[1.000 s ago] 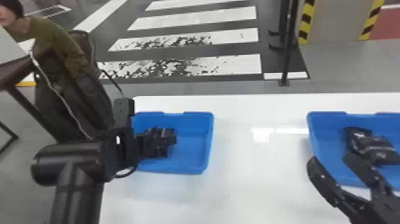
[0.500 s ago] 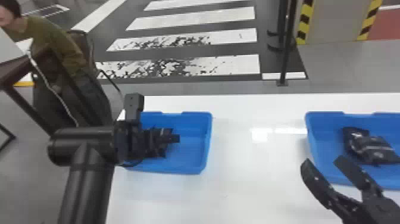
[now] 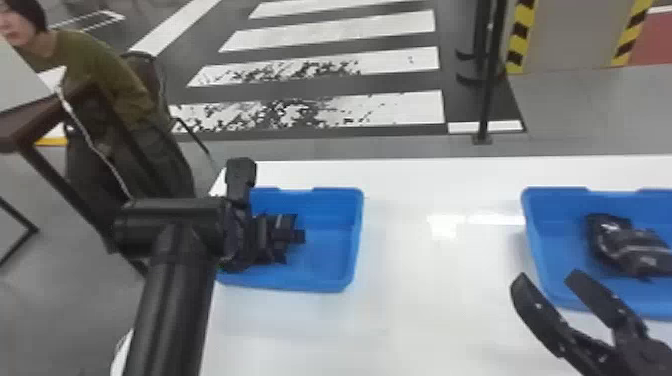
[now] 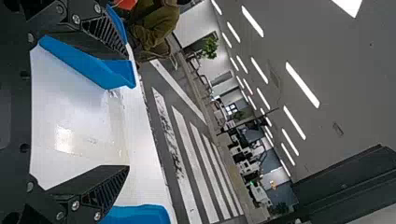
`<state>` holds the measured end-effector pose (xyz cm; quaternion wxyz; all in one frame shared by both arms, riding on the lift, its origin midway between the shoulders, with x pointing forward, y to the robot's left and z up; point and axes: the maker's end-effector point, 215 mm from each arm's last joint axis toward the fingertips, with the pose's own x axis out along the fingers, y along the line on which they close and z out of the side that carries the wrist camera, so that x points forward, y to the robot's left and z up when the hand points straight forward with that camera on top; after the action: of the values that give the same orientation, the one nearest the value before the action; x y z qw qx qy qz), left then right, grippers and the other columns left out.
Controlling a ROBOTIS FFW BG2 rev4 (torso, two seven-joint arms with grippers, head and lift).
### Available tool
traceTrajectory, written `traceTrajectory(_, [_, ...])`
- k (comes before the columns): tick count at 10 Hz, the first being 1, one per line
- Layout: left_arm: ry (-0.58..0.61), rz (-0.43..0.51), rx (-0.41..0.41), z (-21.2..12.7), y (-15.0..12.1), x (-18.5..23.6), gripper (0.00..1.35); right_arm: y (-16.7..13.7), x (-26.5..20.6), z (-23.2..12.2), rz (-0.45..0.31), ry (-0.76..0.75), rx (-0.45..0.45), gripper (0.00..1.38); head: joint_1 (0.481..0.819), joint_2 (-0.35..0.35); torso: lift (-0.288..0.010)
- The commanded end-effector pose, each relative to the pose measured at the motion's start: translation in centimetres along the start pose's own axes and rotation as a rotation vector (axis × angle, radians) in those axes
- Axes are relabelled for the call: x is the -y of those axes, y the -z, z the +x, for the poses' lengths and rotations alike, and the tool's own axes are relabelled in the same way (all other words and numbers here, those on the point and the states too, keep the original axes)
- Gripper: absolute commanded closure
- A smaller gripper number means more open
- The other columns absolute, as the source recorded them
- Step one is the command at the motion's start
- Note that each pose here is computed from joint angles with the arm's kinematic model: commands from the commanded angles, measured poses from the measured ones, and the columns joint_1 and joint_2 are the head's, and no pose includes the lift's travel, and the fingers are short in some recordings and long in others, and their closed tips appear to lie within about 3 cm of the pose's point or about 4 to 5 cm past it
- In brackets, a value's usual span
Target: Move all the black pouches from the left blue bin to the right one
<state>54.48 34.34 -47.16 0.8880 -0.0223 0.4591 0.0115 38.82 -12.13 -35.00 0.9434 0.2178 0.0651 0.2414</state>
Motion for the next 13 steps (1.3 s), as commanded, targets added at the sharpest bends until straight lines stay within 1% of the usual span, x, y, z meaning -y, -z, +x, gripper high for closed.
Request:
traceTrajectory(1, [-0.029, -0.007, -0.041, 0.9, 0.6, -0.8, 0.2, 0.5, 0.0, 0.0, 0.017, -0.001, -0.011, 0.2, 0.695, 0.258, -0.14])
traceTrajectory(2, [-0.03, -0.013, -0.067, 1.3, 1.5, -1.0, 0.38, 0.6, 0.0, -0.1, 0.02, -0.002, -0.012, 0.2, 0.695, 0.266, -0.14])
traceTrajectory(3, [-0.028, -0.011, -0.07, 1.4, 1.8, -0.9, 0.9, 0.7, 0.0, -0.1, 0.024, -0.003, -0.015, 0.2, 0.695, 0.271, -0.14])
traceTrajectory(4, [-0.026, -0.005, -0.069, 1.6, 2.1, -0.7, 1.22, 0.9, 0.0, -0.2, 0.026, -0.002, -0.019, 0.2, 0.695, 0.273, -0.14])
traceTrajectory(5, [-0.034, 0.02, -0.039, 1.6, 1.3, -1.1, 1.21, 1.1, 0.0, -0.3, 0.03, -0.001, -0.023, 0.2, 0.695, 0.273, -0.14])
traceTrajectory(7, [0.013, 0.061, 0.017, 1.1, 0.2, 0.7, 1.21, 1.3, -0.1, -0.4, 0.04, -0.004, -0.029, 0.2, 0.695, 0.272, -0.14])
traceTrajectory(10, [0.175, 0.133, 0.154, -2.5, -0.8, 7.3, 1.21, 1.0, -0.2, -0.3, 0.039, -0.01, -0.026, 0.21, 0.695, 0.238, -0.14])
traceTrajectory(11, [0.201, 0.166, 0.213, -4.3, -1.4, 8.8, 1.21, 0.5, -0.3, 0.0, 0.035, -0.018, -0.019, 0.21, 0.695, 0.209, -0.14])
traceTrajectory(12, [0.218, 0.181, 0.239, -5.5, -1.2, 9.5, 1.21, 0.2, -0.3, 0.2, 0.038, -0.023, -0.013, 0.21, 0.695, 0.182, -0.14])
traceTrajectory(13, [0.237, 0.185, 0.24, -5.9, -0.6, 10.0, 1.21, 0.0, -0.3, 0.4, 0.044, -0.025, -0.008, 0.21, 0.695, 0.166, -0.14])
